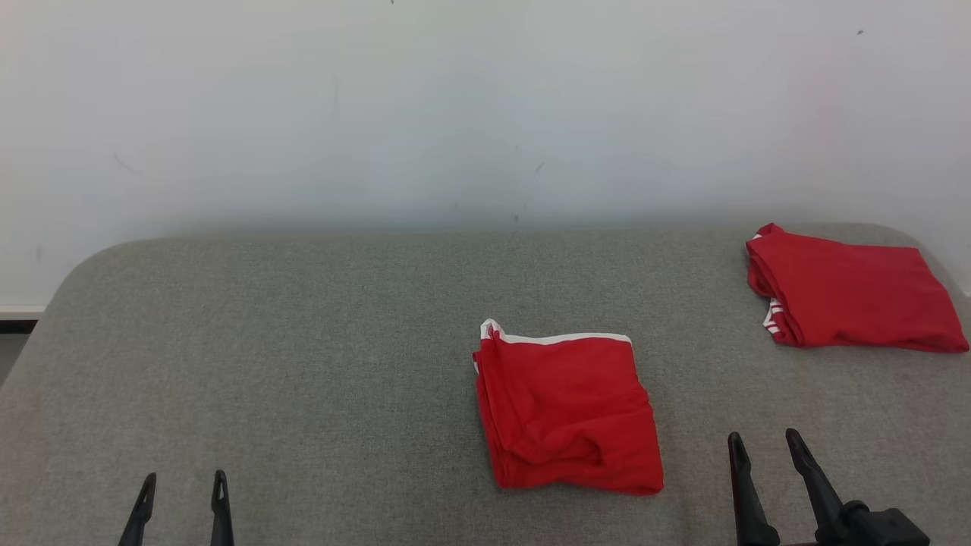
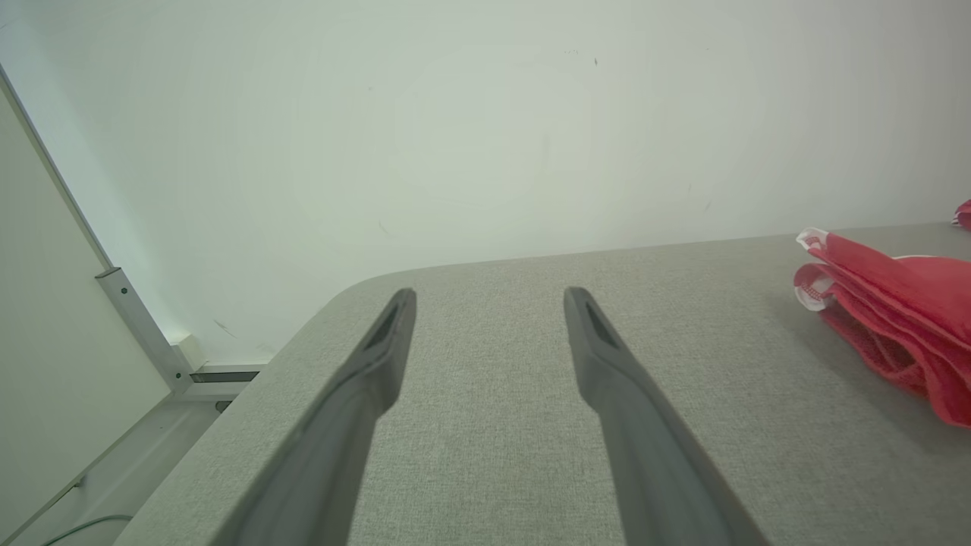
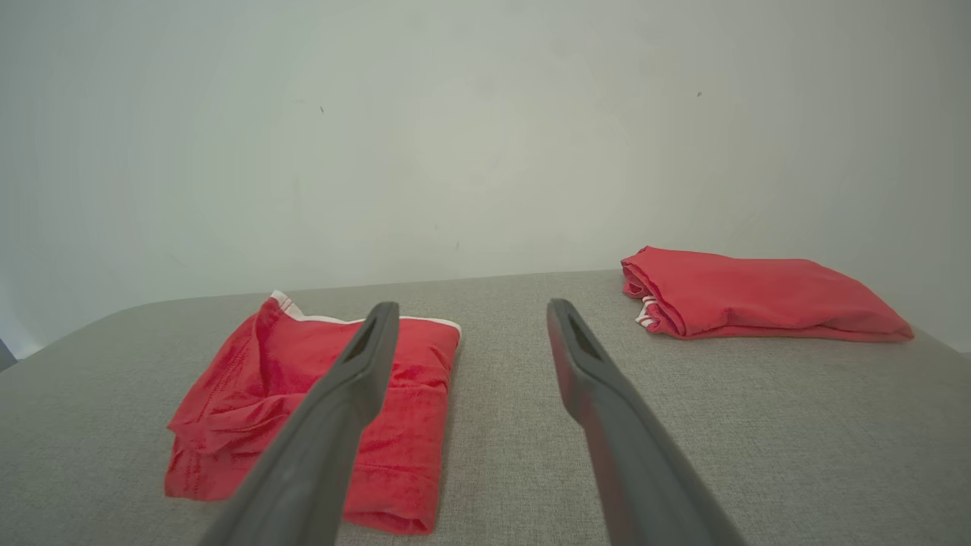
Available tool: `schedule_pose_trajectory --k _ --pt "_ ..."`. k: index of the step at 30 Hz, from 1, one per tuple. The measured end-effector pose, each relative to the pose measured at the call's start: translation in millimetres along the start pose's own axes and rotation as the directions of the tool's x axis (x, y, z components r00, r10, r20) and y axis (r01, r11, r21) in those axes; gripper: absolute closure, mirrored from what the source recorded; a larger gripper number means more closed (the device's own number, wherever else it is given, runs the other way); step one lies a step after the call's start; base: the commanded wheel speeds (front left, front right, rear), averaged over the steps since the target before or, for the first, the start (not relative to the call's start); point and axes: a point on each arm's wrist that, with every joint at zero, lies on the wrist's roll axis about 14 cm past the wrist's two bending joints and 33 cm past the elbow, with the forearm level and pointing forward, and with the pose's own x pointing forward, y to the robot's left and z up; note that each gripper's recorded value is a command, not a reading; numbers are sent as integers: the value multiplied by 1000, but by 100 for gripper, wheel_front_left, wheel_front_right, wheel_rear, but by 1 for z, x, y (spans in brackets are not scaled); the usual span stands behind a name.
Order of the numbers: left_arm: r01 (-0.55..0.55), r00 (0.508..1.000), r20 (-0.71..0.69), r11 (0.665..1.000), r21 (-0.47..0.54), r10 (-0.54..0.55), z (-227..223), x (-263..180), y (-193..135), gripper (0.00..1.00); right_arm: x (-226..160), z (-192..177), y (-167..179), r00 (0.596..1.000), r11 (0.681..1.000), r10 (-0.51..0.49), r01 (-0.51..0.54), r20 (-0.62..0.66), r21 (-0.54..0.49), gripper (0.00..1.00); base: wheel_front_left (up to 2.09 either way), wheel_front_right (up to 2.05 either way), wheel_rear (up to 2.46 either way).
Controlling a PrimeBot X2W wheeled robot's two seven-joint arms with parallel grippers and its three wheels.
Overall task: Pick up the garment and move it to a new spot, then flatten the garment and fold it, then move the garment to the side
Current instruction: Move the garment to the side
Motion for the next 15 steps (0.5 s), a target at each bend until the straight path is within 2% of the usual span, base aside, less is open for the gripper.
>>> schedule_pose_trajectory --k 15 --pt "18 1000 17 1000 0 -18 6 -1 1 0 1 0 -1 1000 1000 0 0 -1 -4 0 0 0 0"
